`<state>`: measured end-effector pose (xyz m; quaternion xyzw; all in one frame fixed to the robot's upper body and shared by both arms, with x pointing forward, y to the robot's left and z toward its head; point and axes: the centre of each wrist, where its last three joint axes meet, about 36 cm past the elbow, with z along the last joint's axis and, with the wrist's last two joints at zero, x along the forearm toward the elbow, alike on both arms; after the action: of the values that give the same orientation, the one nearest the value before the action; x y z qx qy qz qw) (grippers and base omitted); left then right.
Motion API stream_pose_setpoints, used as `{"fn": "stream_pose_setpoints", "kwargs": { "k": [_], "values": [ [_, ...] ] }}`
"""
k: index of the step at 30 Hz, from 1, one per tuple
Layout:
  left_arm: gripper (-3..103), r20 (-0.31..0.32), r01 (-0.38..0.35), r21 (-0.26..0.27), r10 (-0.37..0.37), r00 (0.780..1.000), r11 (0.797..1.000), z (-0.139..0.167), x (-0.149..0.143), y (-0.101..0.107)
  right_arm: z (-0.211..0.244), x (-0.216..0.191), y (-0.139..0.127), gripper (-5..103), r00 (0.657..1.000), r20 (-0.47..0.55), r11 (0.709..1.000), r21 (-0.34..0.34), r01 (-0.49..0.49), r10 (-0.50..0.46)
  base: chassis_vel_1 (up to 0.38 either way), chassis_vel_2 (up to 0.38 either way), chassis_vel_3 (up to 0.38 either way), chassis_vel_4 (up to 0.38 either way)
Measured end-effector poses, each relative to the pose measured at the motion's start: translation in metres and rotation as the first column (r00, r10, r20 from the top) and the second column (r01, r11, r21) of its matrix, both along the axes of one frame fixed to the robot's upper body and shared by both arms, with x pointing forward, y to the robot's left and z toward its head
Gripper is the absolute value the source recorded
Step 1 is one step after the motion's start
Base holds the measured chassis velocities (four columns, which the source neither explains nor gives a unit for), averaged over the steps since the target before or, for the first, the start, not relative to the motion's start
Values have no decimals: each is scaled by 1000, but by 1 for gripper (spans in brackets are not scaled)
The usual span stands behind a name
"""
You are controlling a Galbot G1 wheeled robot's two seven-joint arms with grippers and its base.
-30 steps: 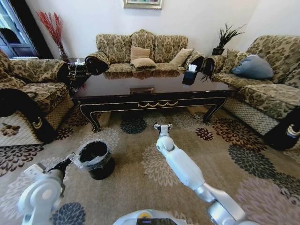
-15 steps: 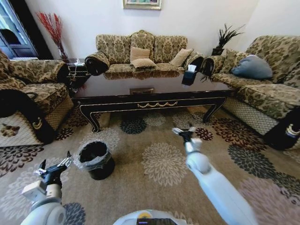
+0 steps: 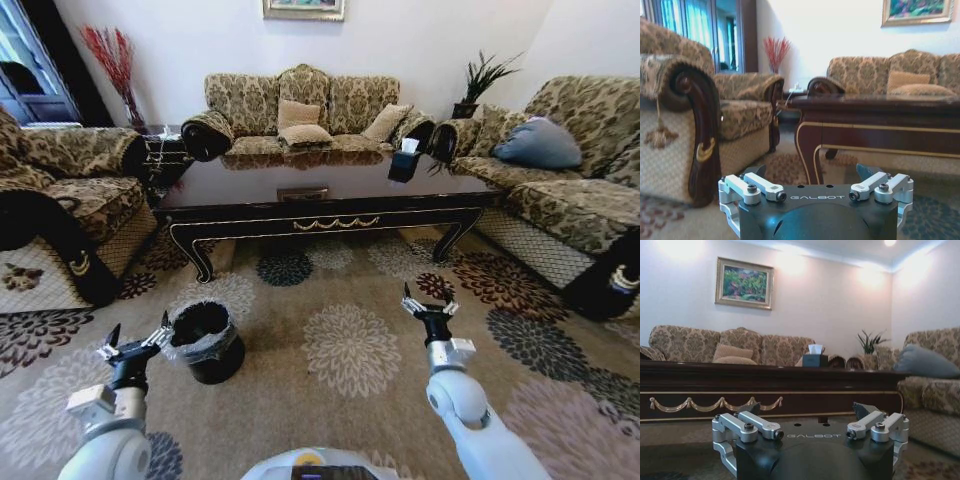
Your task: Move to the front of the table and pick up the trash from the floor, then place it into the trash bin.
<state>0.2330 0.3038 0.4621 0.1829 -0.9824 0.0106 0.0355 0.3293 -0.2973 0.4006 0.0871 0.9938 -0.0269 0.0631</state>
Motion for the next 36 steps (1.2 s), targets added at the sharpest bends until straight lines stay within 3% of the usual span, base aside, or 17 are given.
{"fn": "stream_pose_setpoints", "kwargs": {
  "k": [4, 7, 12, 36],
  "values": [
    [100, 9, 28, -11, -28, 1000, 1000, -10, 7, -5, 2, -3, -1, 100, 999, 29, 999, -30, -11, 12, 0, 0, 0, 0],
    [100, 52, 72, 27, -73, 996, 997, -12, 17, -8, 5, -6, 0, 100, 999, 51, 999, -43, -16, 18, 0, 0, 0, 0],
    [100, 77, 110, 42, -113, 991, 993, -19, 19, -8, -1, -7, -12, 100, 991, 120, 996, -64, -59, 66, 0, 0, 0, 0],
    [100, 65, 120, 35, -122, 990, 992, -26, 18, -3, -5, -7, -20, 100, 986, 137, 994, -68, -84, 92, 0, 0, 0, 0]
  ]
}}
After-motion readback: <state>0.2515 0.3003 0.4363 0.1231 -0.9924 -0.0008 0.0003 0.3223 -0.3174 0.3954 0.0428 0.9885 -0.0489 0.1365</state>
